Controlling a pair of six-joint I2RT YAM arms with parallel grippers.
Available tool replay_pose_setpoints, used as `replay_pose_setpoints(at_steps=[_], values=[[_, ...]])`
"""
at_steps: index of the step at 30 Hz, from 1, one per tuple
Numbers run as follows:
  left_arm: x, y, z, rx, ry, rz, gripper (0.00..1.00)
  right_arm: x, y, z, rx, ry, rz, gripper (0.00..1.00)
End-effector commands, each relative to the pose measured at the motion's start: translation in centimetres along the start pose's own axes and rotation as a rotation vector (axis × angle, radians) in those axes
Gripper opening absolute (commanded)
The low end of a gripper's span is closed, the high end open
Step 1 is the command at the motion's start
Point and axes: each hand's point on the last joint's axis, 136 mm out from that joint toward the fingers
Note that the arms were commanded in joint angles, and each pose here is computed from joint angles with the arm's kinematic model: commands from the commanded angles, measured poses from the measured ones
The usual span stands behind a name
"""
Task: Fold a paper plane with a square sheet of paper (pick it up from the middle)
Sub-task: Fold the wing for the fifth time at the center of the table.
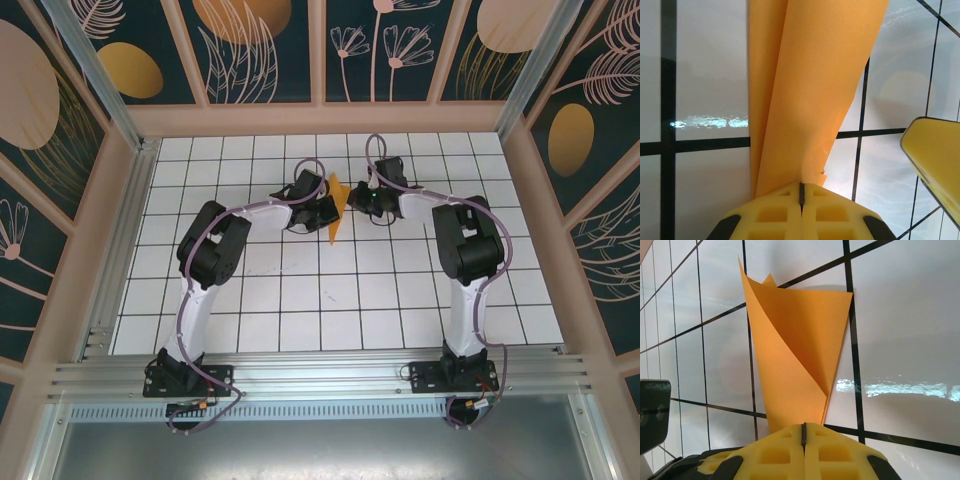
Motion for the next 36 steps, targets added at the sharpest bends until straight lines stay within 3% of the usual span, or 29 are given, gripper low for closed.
replay_pose_setpoints(at_steps=[1,17,26,36], values=[[-1.2,3.4,2.1,0.043,0.064,-0.105,0.0,-0.5,1.0,0.9,-0.002,0.025,-0.011,0.04],[0.1,1.5,1.2,0.04,0.028,-0.041,0.0,-4.0,-2.8,3.0,-0.046,0.13,0.112,0.0],[5.9,-4.3,-5.2,0.007,-0.137,0.181,0.01,-4.0,-6.6,4.8,-0.034,0.2,0.267,0.0],[1.4,-3.8,-7.3,-0.011,-0.117,0.169,0.04,-4.2,-6.5,5.2,-0.019,0.215,0.245,0.0]])
Point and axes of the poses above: each hand's point on the last joint's axis, 136 mm out from that joint toward the fingers, its own x axis back along the fingers, its own y axis along the line the jaws close on, z = x × y, and after that the axes turned 6 degrees about -x, right-handed
